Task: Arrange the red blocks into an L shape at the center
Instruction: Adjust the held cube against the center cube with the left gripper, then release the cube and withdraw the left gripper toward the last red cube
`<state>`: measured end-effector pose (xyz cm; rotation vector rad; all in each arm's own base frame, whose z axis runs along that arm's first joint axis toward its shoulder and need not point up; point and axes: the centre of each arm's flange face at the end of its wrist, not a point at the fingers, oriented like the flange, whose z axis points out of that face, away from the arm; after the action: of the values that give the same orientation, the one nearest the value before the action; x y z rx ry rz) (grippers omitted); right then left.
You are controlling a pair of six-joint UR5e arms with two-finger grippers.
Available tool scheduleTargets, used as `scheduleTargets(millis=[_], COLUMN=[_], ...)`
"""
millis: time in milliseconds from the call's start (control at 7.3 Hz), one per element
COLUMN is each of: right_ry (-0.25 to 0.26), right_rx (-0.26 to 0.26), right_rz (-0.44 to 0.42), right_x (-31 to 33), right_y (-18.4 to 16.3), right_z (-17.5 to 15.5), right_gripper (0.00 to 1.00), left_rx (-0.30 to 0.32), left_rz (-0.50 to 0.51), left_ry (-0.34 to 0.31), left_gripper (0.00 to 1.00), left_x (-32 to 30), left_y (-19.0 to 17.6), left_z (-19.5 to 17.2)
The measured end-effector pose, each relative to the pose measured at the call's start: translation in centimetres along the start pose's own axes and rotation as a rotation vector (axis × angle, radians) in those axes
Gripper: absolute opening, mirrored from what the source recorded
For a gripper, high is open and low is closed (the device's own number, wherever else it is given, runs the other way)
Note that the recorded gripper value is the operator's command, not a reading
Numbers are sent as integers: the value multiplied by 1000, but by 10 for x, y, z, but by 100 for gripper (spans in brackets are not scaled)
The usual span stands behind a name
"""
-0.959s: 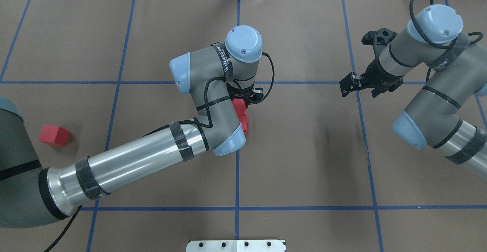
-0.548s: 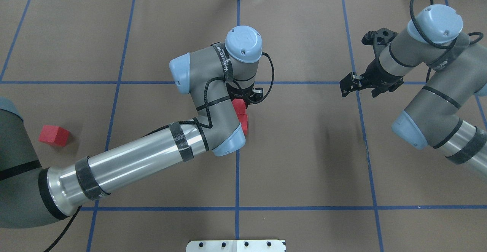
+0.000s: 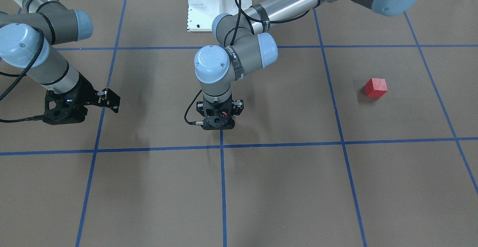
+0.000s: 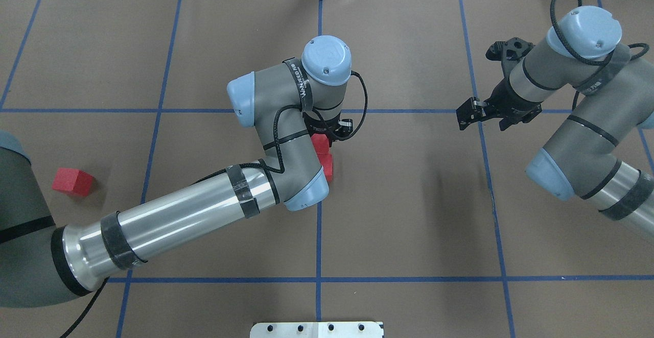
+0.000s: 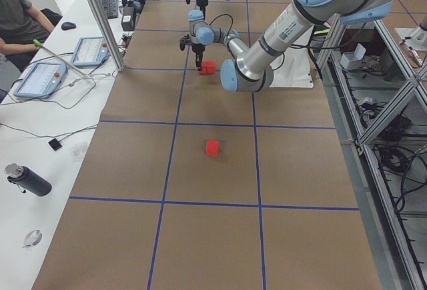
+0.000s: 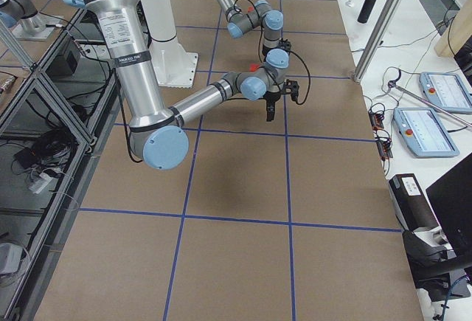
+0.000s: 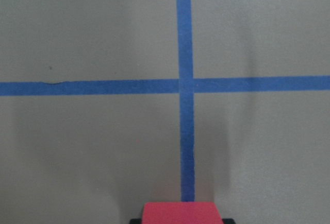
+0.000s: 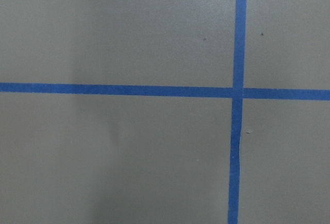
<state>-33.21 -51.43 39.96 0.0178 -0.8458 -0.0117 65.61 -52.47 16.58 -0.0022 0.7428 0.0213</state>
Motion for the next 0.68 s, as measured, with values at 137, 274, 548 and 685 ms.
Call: scheduleTargets(millis=[137,274,548,685], right_ry=[0,-1,-2,-2], right_rx=[0,1,2,2], right_rz=[0,0,-2,-2], right_x=[0,-1,-1,-2], right_y=[0,0,0,0], right_z=[0,0,-1,-1], right_gripper=[100,100,100,100], left_rx=[3,7,26,30], left_rz=[-1,-2,-16,-28], left_ry=[3,7,31,43], left_gripper=[100,100,100,100], left_x=[0,1,0,-12], left_y=[-1,-1,-7,-11], left_z=[-2,-5,-29,-50])
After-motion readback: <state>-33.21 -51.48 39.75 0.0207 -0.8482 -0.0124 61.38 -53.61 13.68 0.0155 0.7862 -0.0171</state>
